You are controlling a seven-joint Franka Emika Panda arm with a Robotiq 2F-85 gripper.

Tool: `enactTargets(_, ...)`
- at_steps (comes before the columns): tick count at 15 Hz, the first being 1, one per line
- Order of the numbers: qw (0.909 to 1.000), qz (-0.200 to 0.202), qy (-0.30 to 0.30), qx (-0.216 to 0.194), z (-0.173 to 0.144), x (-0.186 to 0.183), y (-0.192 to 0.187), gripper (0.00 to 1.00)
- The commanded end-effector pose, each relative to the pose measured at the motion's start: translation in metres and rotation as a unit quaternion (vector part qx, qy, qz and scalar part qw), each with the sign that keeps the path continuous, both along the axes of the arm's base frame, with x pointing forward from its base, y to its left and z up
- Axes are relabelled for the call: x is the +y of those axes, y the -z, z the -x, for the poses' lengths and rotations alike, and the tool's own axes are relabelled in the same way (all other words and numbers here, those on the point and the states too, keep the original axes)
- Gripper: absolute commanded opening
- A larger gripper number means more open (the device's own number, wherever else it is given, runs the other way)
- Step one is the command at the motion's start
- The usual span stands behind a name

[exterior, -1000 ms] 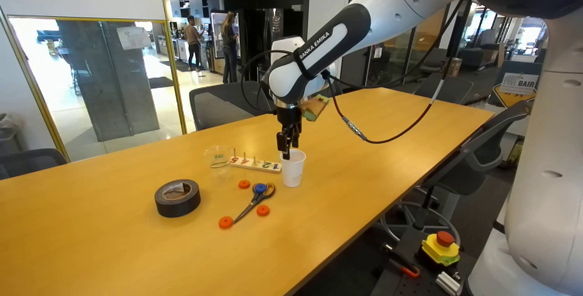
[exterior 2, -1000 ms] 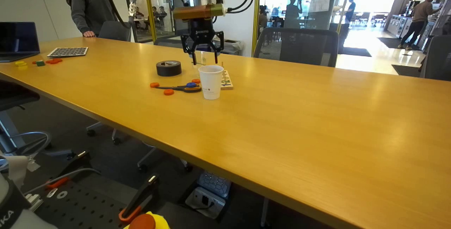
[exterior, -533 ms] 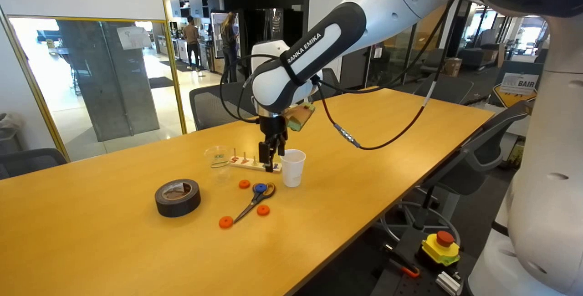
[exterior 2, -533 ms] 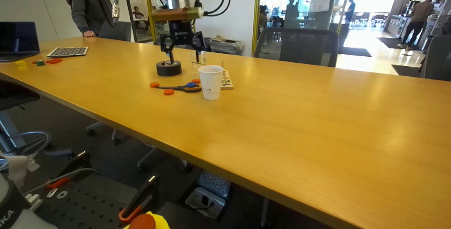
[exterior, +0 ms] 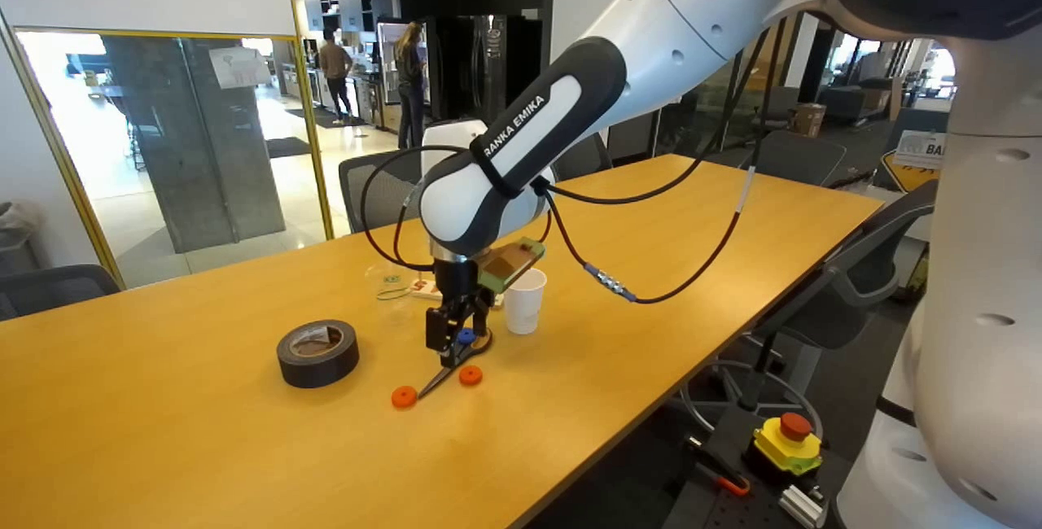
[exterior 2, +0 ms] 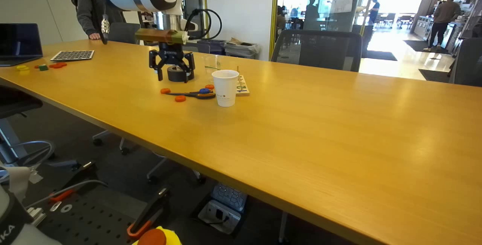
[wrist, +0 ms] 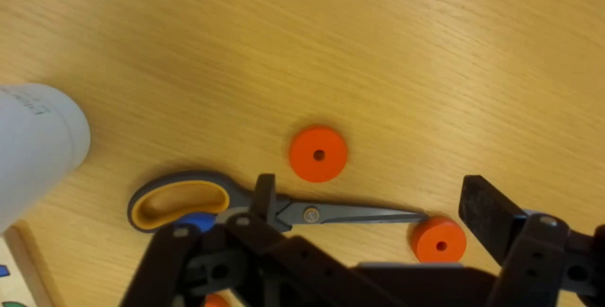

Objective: Put two round orange blocks in the white cup then put the round blue block in the clear cup, then put the remaining round orange blocks in the white cup

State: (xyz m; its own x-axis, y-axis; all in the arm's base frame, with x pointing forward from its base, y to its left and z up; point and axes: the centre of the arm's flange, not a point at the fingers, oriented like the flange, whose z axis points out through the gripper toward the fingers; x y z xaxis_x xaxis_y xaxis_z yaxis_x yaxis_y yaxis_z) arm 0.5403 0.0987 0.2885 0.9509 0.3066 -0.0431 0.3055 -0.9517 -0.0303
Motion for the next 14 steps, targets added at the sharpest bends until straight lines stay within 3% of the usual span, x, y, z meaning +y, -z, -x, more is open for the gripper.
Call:
enactTargets(1,0.9977,-0.012,0.06,-0.029,0.003,0.001,0.018,1.0)
enactTargets(7,0.9931,-0.005,0.101,-0.059,0.005,-0.007,0.04,1.0)
enactTargets(14,0.992,0.017,0.113,-0.054,0.003,-0.012,0.051,1.0)
